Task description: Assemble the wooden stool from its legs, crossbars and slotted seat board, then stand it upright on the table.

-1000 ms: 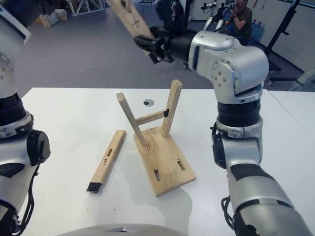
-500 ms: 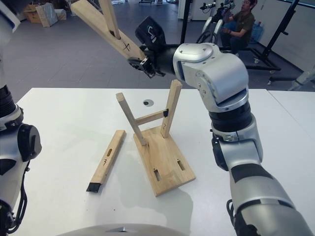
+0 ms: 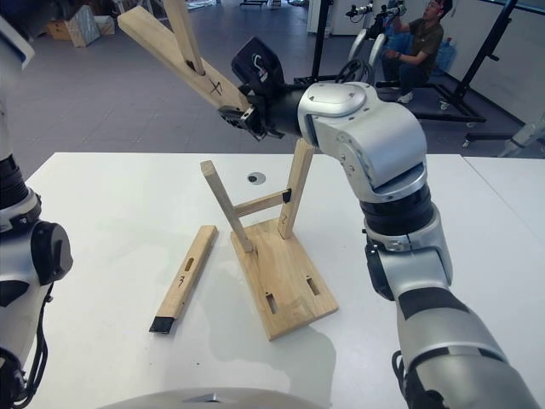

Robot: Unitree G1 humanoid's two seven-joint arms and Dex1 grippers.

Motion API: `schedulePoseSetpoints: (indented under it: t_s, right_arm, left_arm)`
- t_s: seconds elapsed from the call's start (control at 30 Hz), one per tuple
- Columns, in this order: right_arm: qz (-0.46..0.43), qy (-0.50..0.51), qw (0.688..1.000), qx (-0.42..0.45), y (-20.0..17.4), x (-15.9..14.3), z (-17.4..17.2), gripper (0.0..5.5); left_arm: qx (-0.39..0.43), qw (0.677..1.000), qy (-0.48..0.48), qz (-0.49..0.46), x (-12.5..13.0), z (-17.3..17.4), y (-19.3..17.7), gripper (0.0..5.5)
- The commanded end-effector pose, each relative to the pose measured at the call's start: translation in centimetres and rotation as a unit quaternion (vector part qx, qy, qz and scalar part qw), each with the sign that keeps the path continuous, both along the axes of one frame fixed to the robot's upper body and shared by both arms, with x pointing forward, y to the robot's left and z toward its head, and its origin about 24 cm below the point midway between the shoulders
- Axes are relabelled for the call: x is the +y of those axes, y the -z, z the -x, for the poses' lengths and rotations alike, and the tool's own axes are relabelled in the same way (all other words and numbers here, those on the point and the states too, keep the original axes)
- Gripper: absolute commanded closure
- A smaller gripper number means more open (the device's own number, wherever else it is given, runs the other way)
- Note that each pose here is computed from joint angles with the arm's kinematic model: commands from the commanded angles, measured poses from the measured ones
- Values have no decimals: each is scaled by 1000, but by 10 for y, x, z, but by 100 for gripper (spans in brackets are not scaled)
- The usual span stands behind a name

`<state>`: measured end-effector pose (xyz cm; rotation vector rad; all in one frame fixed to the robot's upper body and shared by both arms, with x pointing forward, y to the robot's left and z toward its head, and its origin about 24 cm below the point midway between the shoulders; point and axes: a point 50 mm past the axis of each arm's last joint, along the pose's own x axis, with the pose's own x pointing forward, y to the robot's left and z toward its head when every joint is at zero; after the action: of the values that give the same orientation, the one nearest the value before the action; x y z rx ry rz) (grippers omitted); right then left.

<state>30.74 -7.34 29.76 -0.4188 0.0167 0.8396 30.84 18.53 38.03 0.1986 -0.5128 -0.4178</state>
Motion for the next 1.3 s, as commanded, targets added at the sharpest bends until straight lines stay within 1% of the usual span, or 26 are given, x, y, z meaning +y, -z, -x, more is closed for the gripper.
schedulePoseSetpoints:
  t_s: [0.03,0.17,0.4,0.73,1.3]
  right_arm:
    - [-4,-6,1000,2,0,0,1,345]
    - [2,-11,1000,1,3,3,1,345]
    - [25,-9,1000,0,12,6,-2,345]
    - [35,-9,999,7,18,8,-2,345]
    - [26,-17,999,18,15,16,1,345]
  left_arm:
    - [32,999,3,4,0,-7,19,143]
    - [40,999,14,1,-9,-9,26,143]
    - [32,999,30,-8,-21,-8,24,143]
    - [35,999,32,-13,-24,-6,27,143]
    - [43,998,42,-14,-32,-5,34,143]
